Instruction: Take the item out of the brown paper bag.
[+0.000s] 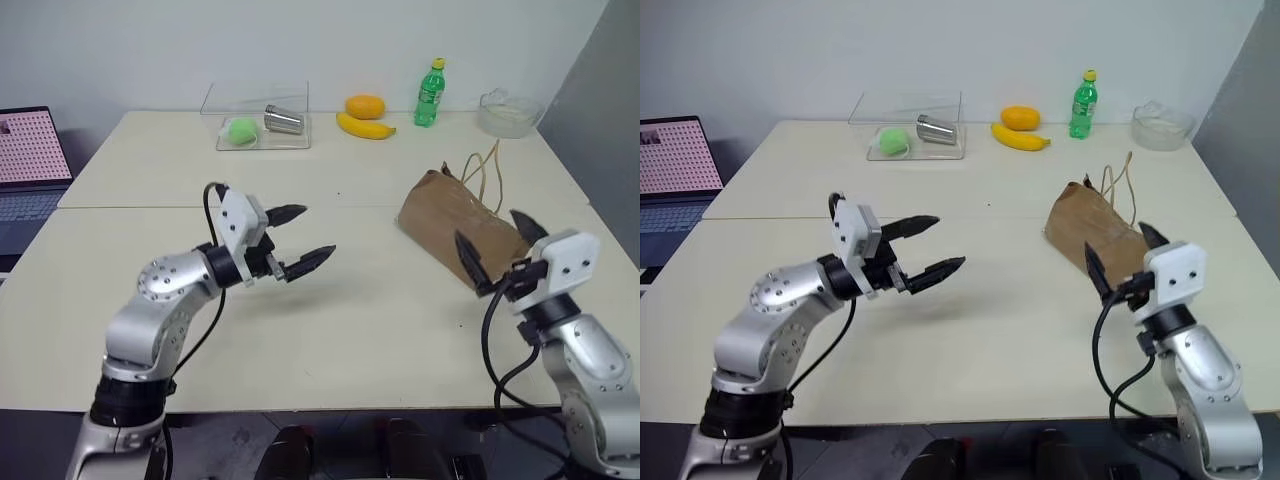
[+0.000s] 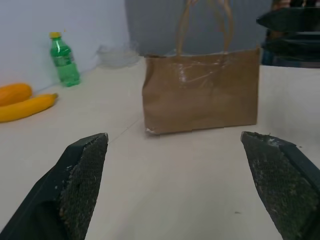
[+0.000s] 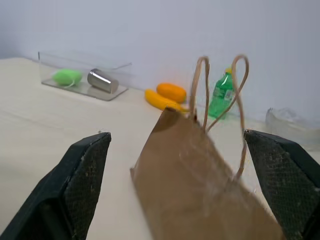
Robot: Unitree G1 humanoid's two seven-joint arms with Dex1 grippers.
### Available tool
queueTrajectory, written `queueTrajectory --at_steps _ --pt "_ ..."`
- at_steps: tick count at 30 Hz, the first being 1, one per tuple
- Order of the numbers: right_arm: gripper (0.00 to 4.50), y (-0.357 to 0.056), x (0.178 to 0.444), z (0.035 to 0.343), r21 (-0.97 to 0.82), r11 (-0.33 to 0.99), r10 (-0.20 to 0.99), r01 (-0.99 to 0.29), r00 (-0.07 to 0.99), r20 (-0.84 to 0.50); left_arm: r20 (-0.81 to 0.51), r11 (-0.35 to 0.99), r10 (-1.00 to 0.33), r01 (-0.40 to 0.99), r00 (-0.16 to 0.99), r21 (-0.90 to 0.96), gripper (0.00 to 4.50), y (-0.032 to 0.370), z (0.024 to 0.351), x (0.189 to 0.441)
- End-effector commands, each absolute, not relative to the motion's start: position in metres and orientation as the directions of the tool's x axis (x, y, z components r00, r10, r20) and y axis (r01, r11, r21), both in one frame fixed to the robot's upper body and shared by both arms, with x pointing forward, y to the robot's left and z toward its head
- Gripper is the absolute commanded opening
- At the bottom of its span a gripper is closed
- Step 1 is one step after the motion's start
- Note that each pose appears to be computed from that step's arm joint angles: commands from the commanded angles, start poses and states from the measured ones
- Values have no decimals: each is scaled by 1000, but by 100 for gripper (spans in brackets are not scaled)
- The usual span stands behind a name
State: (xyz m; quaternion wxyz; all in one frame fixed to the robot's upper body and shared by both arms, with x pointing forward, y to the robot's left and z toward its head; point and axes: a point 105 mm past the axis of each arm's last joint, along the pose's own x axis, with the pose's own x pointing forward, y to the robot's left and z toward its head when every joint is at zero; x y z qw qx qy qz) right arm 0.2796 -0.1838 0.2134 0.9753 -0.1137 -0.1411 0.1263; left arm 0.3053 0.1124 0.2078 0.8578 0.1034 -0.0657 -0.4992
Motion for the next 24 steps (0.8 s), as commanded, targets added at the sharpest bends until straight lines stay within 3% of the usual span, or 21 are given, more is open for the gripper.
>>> queueTrajectory --at_steps 1,7,21,24 --pt "450 -192 284 232 -236 954 242 -185 939 244 -12 386 -916 889 401 244 449 105 216 296" --pt "450 -199 302 242 -225 952 243 -209 961 136 -21 347 -931 904 364 250 449 98 219 297" --pt "450 -218 338 270 -39 971 236 -235 971 39 10 347 -934 899 357 268 449 91 224 303" --pt "388 -219 345 276 -19 969 246 -245 969 22 10 343 -935 900 354 271 450 91 224 303"
